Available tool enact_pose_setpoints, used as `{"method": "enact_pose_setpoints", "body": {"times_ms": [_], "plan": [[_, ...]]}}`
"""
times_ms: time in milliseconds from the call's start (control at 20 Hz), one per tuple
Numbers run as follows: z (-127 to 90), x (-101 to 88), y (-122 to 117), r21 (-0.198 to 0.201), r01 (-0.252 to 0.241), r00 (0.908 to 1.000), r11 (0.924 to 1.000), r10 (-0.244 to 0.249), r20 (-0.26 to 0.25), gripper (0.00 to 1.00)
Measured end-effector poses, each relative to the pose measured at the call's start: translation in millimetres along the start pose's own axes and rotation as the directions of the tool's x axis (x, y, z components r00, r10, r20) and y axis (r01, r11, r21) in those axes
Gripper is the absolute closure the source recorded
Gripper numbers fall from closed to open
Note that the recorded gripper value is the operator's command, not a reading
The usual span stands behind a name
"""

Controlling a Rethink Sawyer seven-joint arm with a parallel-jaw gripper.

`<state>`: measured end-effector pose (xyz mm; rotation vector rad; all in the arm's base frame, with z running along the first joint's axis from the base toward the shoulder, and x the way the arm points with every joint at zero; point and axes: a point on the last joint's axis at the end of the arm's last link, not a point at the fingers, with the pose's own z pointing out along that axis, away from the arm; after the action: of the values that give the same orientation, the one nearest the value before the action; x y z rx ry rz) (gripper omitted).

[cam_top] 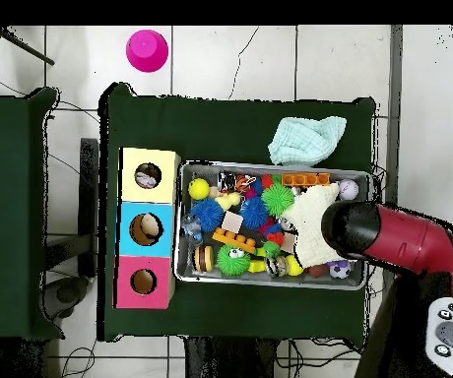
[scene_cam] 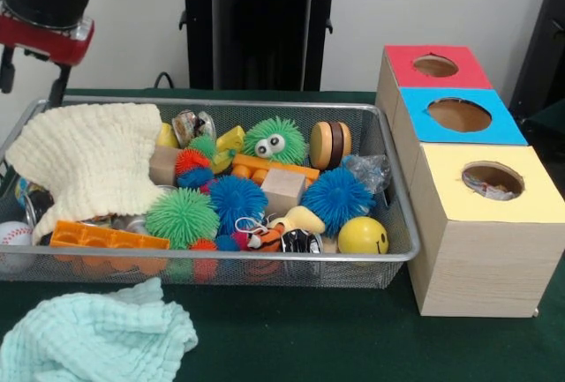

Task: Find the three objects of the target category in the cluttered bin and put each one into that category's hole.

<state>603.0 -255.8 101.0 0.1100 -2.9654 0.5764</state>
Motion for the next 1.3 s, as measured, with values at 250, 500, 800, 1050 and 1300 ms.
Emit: {"method": "enact_pose_setpoints", "body": {"times_ms": [250, 500, 800, 1050, 1300], "plan": [[25.3, -1.5, -8.4, -0.028, -0.014, 0.9993, 0.9995, 0.015, 0.033, 0.0], [54.0, -1.4, -5.8, -0.057, -0.015, 0.9983, 0.9982, 0.018, 0.056, 0.0], [72.7, -2.2, 9.7, -0.127, -0.02, 0.998, 0.9916, 0.028, 0.057, 0.0], [82.9, 0.7, 13.2, -0.207, -0.062, 0.9955, 0.9763, 0.076, 0.057, 0.0], [93.4, 7.8, 12.5, -0.271, -0.102, 0.9918, 0.9573, 0.119, 0.047, 0.0]]}}
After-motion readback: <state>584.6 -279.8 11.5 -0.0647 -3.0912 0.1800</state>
